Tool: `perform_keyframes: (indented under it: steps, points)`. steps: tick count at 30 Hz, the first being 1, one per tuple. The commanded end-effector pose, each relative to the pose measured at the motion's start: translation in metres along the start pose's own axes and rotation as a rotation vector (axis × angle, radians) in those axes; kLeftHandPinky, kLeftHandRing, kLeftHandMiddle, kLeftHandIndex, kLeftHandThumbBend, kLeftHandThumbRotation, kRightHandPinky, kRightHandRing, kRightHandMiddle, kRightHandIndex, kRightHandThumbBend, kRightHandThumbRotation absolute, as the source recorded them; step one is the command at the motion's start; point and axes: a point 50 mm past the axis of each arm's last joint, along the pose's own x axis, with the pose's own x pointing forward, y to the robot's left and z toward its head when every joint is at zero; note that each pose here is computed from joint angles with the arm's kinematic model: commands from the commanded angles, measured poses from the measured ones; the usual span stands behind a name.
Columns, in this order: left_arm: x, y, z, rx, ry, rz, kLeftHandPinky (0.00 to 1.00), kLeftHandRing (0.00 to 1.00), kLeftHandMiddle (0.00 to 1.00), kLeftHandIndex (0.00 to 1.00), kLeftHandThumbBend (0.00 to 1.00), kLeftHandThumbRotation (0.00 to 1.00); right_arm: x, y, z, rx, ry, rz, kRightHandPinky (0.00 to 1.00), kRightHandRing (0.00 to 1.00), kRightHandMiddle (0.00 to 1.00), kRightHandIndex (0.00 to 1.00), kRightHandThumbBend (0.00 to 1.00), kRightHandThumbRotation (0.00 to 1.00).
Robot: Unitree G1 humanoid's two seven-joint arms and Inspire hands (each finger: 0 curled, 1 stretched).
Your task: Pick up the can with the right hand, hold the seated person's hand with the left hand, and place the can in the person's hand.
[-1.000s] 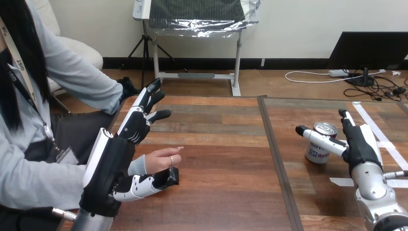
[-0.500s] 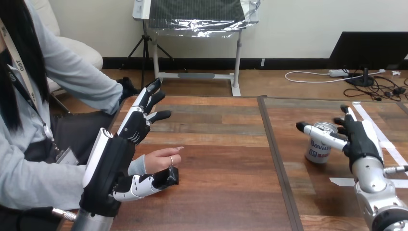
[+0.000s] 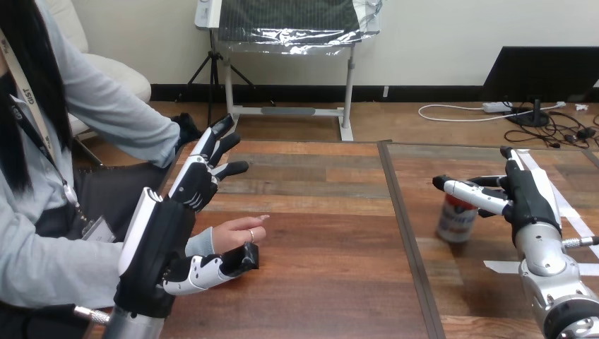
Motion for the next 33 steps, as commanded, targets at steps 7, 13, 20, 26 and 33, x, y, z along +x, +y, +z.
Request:
perform_keyframes:
  steps: [7,13,20,26,33]
  points:
    - [0.0108,0.0041,0.0092,0.002,-0.078,0.006,0.82,0.94,0.98,0.95,1.0,0.64,0.0098,0.0028,0.0352,-0.031,-0.078,-0.011,0.35,0.53,0.52,1.0,1.0,0.41]
    - [0.0104,0.0046,0.0107,-0.001,-0.081,0.0,0.82,0.94,0.98,0.95,1.0,0.64,0.0094,0.0051,0.0348,-0.022,-0.072,-0.014,0.32,0.46,0.45,1.0,1.0,0.41]
    - [0.01,0.005,0.0118,-0.001,-0.084,-0.002,0.83,0.95,0.98,0.95,1.0,0.63,0.0088,0.0072,0.0332,-0.011,-0.065,-0.014,0.22,0.3,0.33,1.0,1.0,0.36]
    - [0.0094,0.0052,0.0127,-0.002,-0.086,-0.002,0.83,0.94,0.98,0.95,1.0,0.63,0.0078,0.0091,0.0319,-0.009,-0.071,-0.018,0.25,0.42,0.47,0.98,1.0,0.29]
    - [0.008,0.0056,0.0145,-0.007,-0.098,0.005,0.82,0.94,0.98,0.94,1.0,0.61,0.0072,0.0111,0.0309,0.037,-0.064,-0.019,0.36,0.54,0.69,0.94,1.0,0.21]
